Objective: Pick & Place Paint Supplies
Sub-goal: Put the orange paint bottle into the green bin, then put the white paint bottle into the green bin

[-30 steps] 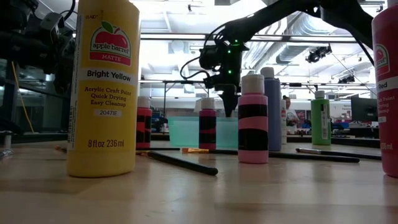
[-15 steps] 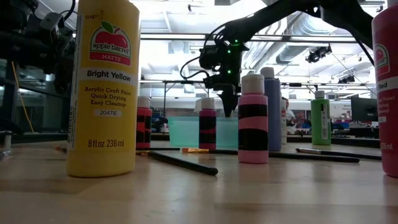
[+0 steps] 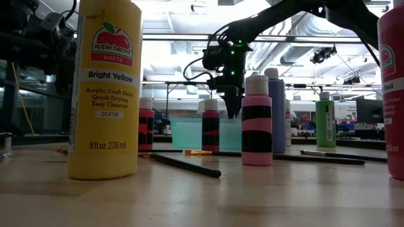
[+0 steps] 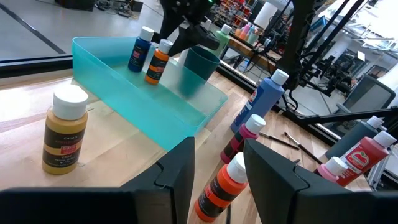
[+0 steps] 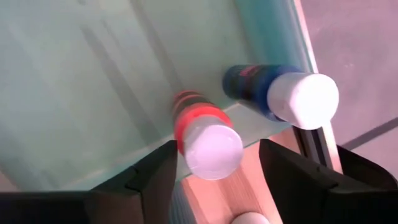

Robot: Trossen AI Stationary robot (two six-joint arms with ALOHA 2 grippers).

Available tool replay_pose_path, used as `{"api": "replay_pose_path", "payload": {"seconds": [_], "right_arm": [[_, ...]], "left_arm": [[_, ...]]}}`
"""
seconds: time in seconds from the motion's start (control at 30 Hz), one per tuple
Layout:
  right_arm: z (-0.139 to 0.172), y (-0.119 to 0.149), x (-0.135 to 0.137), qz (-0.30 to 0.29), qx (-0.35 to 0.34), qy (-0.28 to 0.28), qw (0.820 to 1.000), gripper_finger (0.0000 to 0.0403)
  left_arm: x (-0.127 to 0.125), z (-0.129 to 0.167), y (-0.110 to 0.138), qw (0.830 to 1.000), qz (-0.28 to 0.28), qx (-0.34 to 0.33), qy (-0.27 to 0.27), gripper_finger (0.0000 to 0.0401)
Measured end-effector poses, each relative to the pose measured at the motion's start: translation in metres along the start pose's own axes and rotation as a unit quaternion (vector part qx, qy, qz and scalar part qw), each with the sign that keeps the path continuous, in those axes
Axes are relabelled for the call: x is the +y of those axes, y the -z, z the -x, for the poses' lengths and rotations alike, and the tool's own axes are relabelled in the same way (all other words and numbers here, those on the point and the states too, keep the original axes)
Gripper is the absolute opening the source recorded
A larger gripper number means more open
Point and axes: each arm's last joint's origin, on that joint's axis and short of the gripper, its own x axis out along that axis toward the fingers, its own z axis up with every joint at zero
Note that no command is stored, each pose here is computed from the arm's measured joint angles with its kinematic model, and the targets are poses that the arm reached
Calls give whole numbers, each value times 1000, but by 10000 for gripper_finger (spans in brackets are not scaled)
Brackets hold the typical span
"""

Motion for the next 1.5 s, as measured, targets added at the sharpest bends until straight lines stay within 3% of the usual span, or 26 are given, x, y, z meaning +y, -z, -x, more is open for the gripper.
{"api": "replay_pose_path", "payload": {"seconds": [0.3, 0.67, 0.8, 1.03, 1.23, 1.5], "right_arm": [[11, 3, 0, -22, -6, -17, 1000, 243], [75, 26, 5, -68, -21, -57, 996, 243], [94, 38, 6, -117, -10, -57, 991, 243], [109, 56, 4, -223, 41, -47, 973, 243], [113, 66, -20, -320, 45, 16, 946, 243], [107, 81, -50, -375, 81, 75, 920, 243]], "left_arm": [[0, 0, 0, 1000, 0, 0, 0, 136], [0, 0, 0, 1000, 0, 0, 0, 136], [0, 0, 0, 1000, 0, 0, 0, 136], [0, 0, 0, 1000, 0, 0, 0, 136], [0, 0, 0, 1000, 0, 0, 0, 136], [0, 0, 0, 1000, 0, 0, 0, 136]]}}
